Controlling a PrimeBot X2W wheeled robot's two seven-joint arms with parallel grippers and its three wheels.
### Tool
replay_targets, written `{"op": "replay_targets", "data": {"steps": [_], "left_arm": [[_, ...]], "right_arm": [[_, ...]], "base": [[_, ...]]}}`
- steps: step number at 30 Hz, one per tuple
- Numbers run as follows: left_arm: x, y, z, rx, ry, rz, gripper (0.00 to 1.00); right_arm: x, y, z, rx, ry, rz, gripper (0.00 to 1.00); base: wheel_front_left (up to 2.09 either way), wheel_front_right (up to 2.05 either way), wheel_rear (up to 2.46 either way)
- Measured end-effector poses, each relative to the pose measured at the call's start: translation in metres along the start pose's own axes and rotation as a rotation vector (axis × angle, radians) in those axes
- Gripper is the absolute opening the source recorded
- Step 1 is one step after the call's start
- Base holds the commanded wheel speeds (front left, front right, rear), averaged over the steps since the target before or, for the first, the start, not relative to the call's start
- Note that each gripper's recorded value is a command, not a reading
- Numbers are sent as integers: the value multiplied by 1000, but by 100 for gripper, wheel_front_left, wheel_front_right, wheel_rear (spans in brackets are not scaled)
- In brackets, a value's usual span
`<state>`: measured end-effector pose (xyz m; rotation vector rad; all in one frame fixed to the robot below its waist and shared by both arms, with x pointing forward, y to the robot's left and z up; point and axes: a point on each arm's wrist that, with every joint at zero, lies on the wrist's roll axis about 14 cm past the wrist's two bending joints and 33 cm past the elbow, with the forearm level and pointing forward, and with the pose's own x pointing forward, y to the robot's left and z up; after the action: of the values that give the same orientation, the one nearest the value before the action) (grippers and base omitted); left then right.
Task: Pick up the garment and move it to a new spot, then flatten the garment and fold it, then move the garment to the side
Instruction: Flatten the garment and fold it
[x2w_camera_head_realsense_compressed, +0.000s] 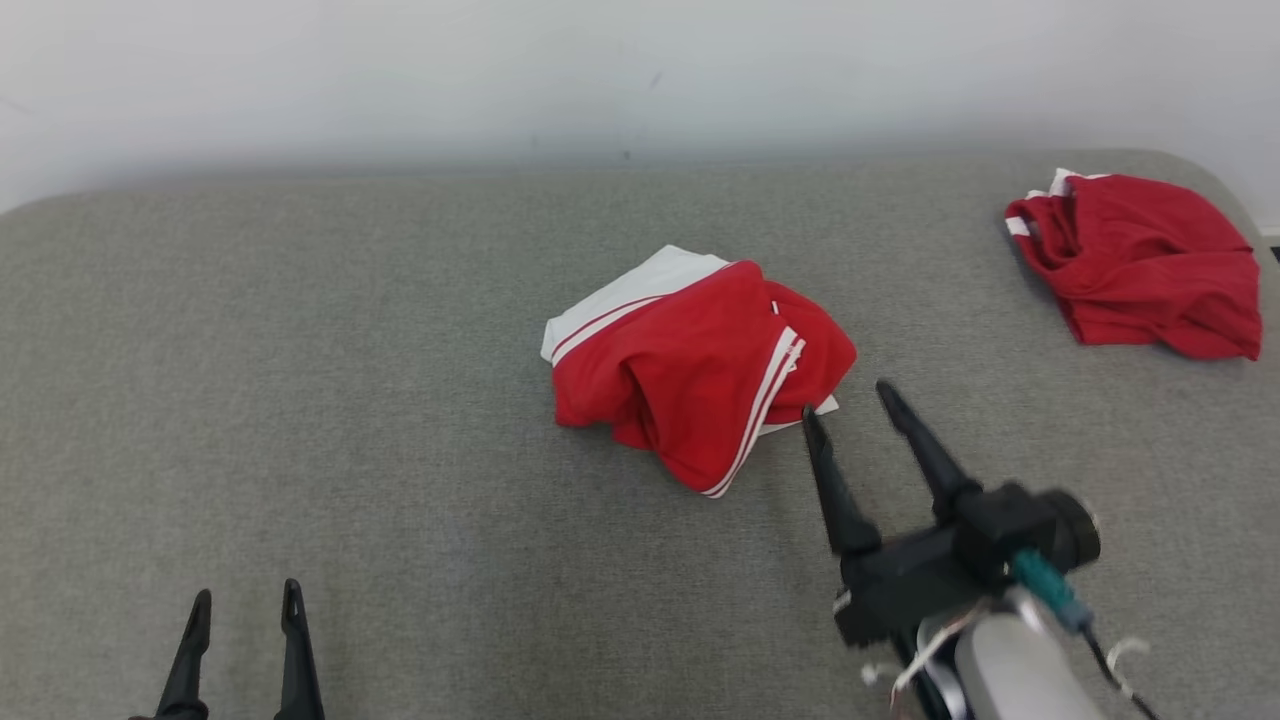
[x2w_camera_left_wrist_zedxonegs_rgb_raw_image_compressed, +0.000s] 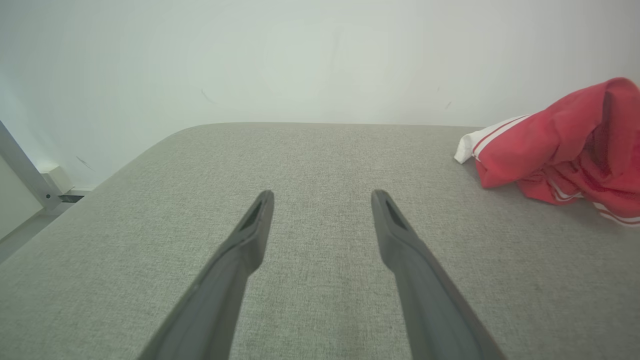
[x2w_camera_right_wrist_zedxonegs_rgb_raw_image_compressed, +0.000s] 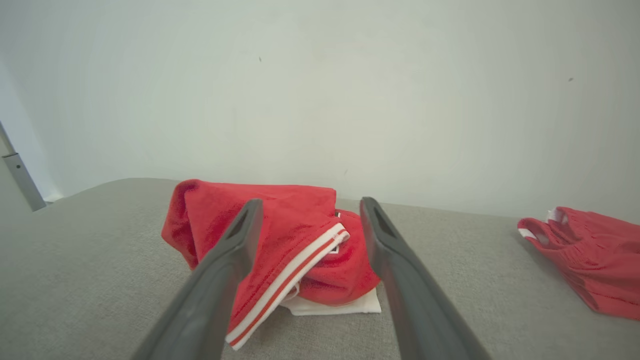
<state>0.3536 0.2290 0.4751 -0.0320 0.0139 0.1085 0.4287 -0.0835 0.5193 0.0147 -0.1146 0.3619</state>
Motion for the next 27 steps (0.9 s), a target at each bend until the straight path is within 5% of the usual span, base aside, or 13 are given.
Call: {"op": "replay_targets", "data": {"steps": [5, 20, 21, 22, 23, 27], "left_arm": [[2, 2, 1, -4, -4, 5, 100], [0, 31, -4, -5, 19, 94, 100], [0, 34, -5, -3, 21, 100, 100], [0, 35, -4, -3, 20, 106, 100], [1, 37, -4, -3, 19, 110, 100], [1, 41, -4, -3, 20, 122, 100]], "right_arm": [[37, -7, 2, -48, 4, 33, 100], [85, -16, -82, 22, 300, 25, 100], [87, -14, -85, 24, 308, 30, 57], [89, -12, -84, 28, 302, 36, 41], [94, -10, -80, 28, 286, 43, 5], [96, -4, -74, 30, 261, 58, 0]], "base": [[0, 0, 0], [0, 0, 0], [0, 0, 0], [0, 0, 0], [0, 0, 0], [0, 0, 0]]}}
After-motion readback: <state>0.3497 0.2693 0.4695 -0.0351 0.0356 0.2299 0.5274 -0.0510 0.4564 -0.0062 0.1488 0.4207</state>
